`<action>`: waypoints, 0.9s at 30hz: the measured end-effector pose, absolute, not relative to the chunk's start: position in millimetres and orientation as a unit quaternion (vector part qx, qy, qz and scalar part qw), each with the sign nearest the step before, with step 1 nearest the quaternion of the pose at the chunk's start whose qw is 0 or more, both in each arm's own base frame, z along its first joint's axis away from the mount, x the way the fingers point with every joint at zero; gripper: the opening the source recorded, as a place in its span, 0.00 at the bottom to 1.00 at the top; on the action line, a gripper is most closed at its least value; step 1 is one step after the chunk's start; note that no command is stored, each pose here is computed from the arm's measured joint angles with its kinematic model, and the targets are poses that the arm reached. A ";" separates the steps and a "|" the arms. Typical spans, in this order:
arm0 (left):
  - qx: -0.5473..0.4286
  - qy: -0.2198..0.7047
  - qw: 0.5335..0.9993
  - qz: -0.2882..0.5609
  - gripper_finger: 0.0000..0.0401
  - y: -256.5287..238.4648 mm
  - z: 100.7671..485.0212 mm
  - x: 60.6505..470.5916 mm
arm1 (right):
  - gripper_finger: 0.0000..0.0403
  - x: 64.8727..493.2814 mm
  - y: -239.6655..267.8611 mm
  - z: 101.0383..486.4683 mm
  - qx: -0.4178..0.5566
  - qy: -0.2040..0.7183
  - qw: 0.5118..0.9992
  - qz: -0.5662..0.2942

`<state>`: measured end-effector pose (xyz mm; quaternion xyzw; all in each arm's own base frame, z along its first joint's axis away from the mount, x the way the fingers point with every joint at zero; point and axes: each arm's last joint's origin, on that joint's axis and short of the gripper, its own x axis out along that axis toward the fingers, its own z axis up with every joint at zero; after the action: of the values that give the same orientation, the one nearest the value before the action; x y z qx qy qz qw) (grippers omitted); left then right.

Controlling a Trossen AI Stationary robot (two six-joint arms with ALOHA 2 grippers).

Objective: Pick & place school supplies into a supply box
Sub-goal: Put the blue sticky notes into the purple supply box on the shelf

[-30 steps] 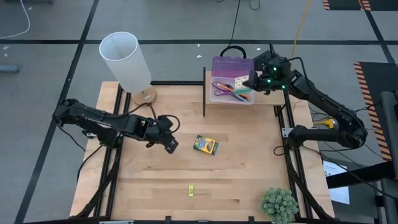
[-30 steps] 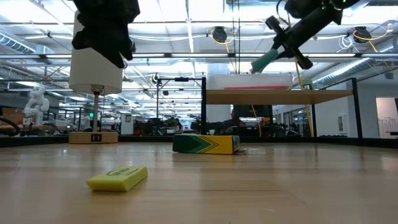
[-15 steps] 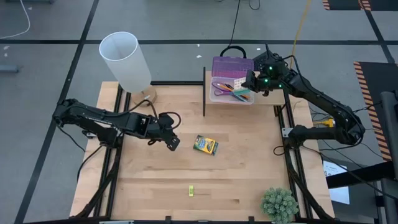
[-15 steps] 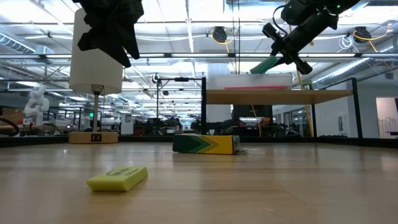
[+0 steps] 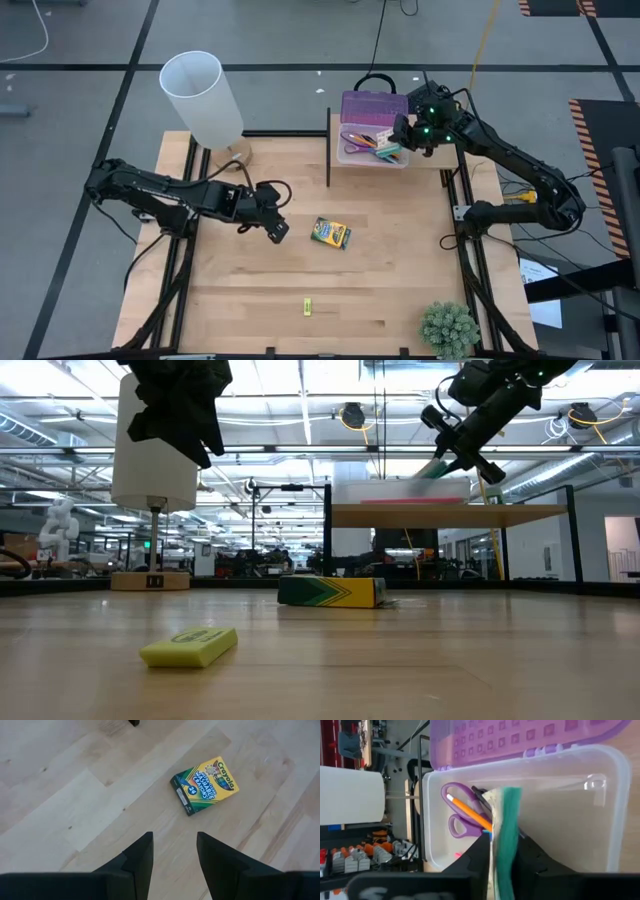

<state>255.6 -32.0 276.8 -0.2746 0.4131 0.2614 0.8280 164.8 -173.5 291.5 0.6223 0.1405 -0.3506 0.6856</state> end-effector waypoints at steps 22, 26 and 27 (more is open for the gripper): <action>-0.282 0.411 0.825 0.264 0.38 -32.1 276.7 255.7 | 0.48 150.3 -170.3 300.3 0.611 0.120 0.687 -0.374; -0.282 0.412 0.825 0.264 0.38 -32.1 276.7 255.7 | 0.49 144.5 -168.7 304.5 0.605 0.112 0.692 -0.377; -0.282 0.411 0.825 0.264 0.38 -32.1 276.8 255.7 | 0.49 143.2 -167.9 305.6 0.604 0.110 0.693 -0.377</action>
<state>255.7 -32.1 276.8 -0.2824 0.4114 0.2639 0.8255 143.2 -167.9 305.6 0.6043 0.1095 -0.3769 0.6934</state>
